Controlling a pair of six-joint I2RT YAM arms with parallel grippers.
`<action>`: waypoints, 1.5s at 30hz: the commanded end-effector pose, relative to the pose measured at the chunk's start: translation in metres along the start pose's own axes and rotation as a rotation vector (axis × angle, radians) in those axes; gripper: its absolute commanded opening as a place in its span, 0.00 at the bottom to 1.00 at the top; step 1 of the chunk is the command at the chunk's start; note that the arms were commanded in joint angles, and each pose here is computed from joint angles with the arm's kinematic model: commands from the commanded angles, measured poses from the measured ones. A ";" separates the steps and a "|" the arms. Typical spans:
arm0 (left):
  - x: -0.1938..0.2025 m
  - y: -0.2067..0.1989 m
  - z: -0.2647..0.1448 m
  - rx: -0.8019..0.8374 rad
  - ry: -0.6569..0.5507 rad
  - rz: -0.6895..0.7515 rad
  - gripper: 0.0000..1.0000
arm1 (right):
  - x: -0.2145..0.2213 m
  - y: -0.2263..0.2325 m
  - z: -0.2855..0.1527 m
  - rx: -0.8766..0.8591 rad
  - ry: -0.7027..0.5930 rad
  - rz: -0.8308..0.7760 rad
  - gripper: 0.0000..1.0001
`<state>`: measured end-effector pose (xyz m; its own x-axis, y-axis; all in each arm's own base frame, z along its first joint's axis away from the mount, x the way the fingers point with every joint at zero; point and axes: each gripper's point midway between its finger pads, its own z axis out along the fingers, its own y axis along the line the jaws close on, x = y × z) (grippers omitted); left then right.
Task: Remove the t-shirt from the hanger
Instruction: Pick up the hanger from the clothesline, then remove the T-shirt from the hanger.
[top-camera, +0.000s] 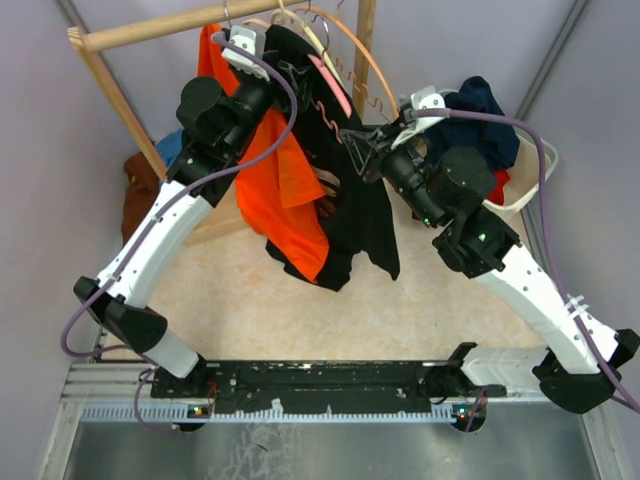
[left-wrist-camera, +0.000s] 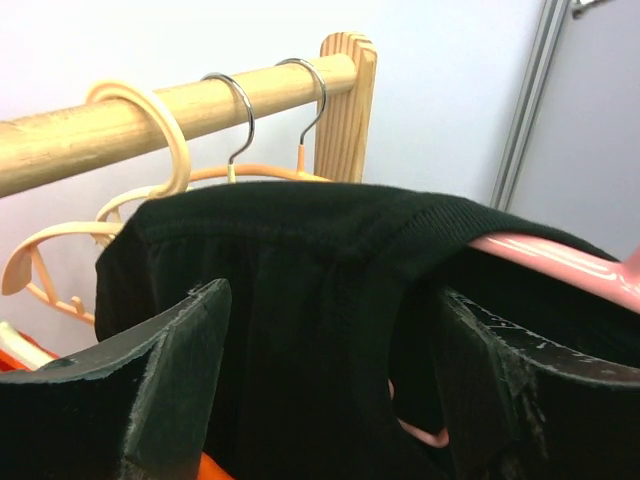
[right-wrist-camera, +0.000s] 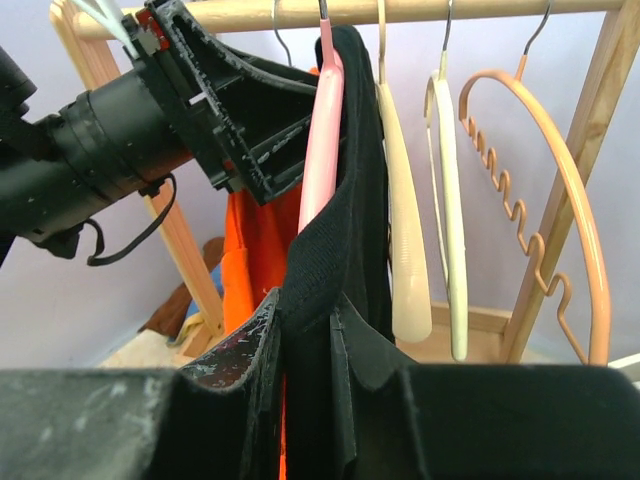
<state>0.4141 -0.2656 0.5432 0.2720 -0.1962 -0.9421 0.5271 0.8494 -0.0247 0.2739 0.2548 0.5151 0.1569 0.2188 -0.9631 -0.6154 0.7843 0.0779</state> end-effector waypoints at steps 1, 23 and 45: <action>-0.032 -0.001 0.006 0.010 -0.095 -0.008 0.76 | -0.065 0.005 -0.019 -0.033 -0.205 0.053 0.00; -0.043 -0.100 -0.059 0.587 0.013 -0.083 0.06 | -0.054 0.002 0.004 0.007 -0.191 0.043 0.00; -0.080 -0.081 -0.036 0.469 -0.201 -0.015 0.75 | -0.039 0.008 0.007 -0.026 -0.147 0.024 0.00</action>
<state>0.3128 -0.2928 0.6017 0.3578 -0.3208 -0.8770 0.8256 0.5475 0.1366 0.2875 0.2684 0.4928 0.1179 0.1928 -0.9741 -0.6084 0.7893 0.0826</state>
